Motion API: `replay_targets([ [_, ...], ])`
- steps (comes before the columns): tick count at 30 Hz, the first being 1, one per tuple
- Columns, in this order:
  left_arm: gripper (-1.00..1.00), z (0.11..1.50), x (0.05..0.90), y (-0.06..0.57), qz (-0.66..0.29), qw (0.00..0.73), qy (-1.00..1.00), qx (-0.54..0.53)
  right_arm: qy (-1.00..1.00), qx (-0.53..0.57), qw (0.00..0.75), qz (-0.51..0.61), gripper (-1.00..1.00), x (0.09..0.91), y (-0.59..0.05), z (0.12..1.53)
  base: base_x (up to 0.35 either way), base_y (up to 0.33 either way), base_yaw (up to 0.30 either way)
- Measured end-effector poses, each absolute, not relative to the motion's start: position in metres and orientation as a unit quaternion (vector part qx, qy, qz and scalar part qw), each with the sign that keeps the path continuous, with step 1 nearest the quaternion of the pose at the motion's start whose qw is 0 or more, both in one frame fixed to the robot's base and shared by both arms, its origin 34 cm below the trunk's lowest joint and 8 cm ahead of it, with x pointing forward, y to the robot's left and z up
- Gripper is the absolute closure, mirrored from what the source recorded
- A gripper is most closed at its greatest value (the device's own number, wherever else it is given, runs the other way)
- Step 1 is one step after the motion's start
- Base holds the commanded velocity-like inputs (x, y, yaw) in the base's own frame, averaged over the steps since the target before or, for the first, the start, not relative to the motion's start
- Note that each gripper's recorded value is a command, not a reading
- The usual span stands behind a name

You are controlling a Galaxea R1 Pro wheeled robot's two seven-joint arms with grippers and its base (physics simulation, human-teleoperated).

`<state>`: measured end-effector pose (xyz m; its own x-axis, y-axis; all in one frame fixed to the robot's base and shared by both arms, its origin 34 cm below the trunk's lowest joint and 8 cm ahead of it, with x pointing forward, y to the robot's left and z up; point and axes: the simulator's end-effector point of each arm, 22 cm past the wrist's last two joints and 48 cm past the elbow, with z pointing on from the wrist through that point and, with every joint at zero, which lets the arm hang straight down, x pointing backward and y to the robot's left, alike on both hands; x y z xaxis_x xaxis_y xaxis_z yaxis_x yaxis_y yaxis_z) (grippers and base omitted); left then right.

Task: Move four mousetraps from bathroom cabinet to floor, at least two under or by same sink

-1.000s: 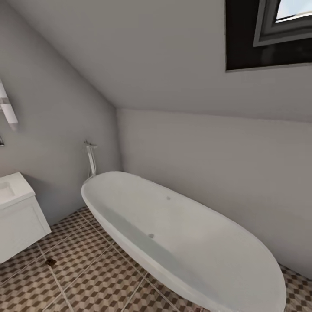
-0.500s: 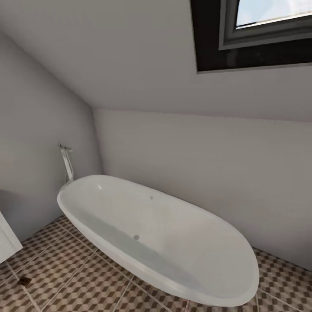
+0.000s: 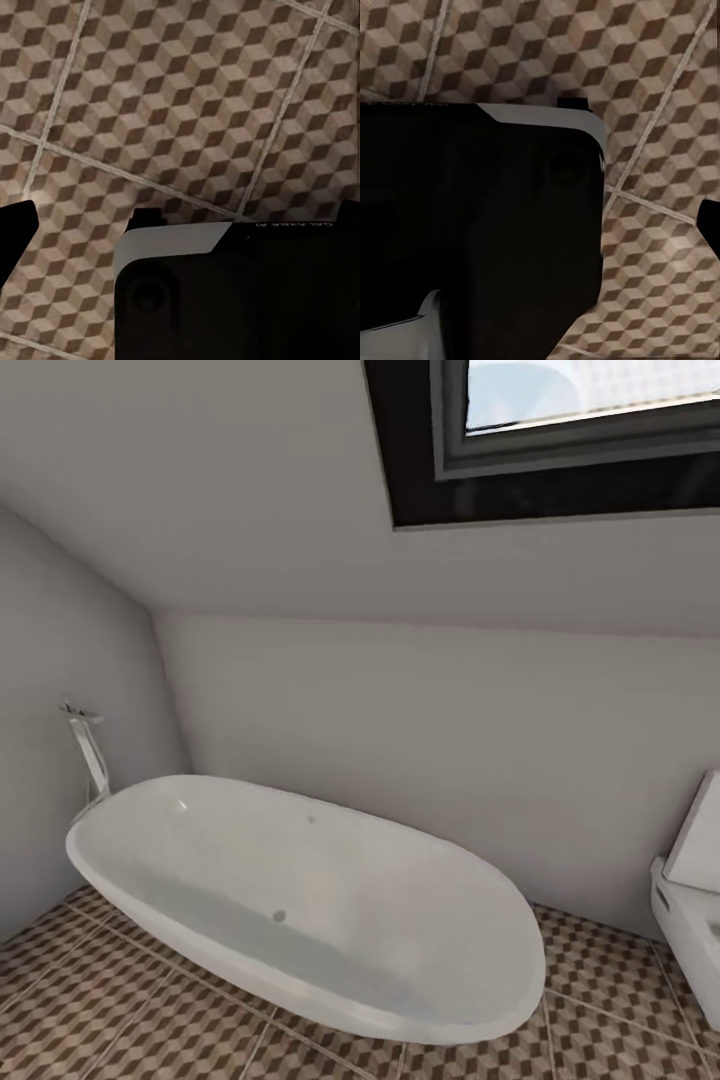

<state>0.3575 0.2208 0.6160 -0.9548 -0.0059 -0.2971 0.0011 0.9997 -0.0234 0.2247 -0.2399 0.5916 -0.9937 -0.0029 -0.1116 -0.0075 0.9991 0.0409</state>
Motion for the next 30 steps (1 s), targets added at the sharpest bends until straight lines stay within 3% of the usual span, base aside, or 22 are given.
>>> replay_targets([
  [21, -1.0, 0.616, 0.3574, 0.2208, -0.012, 0.15, 0.989, -0.001, 0.998, -0.002, 0.056, 0.02, -1.0, 0.225, -0.2415, 0.5916, 0.0, 0.0, -0.295],
  [30, -1.0, 0.616, 0.3573, 0.2209, -0.012, 0.15, 0.989, -0.001, 0.998, -0.003, 0.059, 0.019, -1.0, 0.2264, -0.2424, 0.5917, 0.0, 0.0, -0.099],
])
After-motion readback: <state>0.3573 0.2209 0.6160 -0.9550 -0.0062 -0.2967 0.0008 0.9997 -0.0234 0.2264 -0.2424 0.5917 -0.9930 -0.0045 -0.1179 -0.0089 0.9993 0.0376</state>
